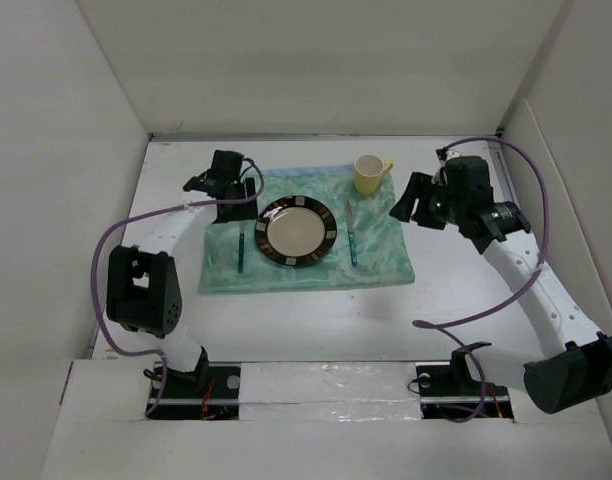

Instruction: Set the dinner table for one person

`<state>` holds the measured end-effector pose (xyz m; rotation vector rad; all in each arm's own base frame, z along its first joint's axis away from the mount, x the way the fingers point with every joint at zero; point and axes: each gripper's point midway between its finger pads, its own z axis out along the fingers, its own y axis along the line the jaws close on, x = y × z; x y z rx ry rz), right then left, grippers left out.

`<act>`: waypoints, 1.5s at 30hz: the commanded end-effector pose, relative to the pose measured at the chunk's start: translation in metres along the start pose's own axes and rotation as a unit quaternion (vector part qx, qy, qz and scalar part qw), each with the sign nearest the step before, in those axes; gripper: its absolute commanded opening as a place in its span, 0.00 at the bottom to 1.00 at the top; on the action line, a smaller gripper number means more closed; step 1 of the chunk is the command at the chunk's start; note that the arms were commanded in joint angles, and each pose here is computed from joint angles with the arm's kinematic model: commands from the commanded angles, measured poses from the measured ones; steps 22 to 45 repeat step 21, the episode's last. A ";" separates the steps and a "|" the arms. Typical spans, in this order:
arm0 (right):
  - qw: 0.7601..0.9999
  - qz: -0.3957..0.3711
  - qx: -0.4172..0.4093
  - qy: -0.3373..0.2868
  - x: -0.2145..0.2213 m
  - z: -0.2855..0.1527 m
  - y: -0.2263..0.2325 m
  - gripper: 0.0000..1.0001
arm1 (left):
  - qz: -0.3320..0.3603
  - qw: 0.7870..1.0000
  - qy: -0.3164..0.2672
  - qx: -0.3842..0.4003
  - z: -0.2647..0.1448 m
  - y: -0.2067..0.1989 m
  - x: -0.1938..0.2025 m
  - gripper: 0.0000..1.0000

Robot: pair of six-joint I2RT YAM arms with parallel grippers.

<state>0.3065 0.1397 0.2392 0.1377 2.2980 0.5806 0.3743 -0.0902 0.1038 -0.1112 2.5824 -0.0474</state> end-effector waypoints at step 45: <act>0.934 0.028 -0.063 -0.351 -0.156 -0.185 0.065 0.79 | -0.220 0.849 -0.468 0.112 -0.370 0.047 -0.111 0.99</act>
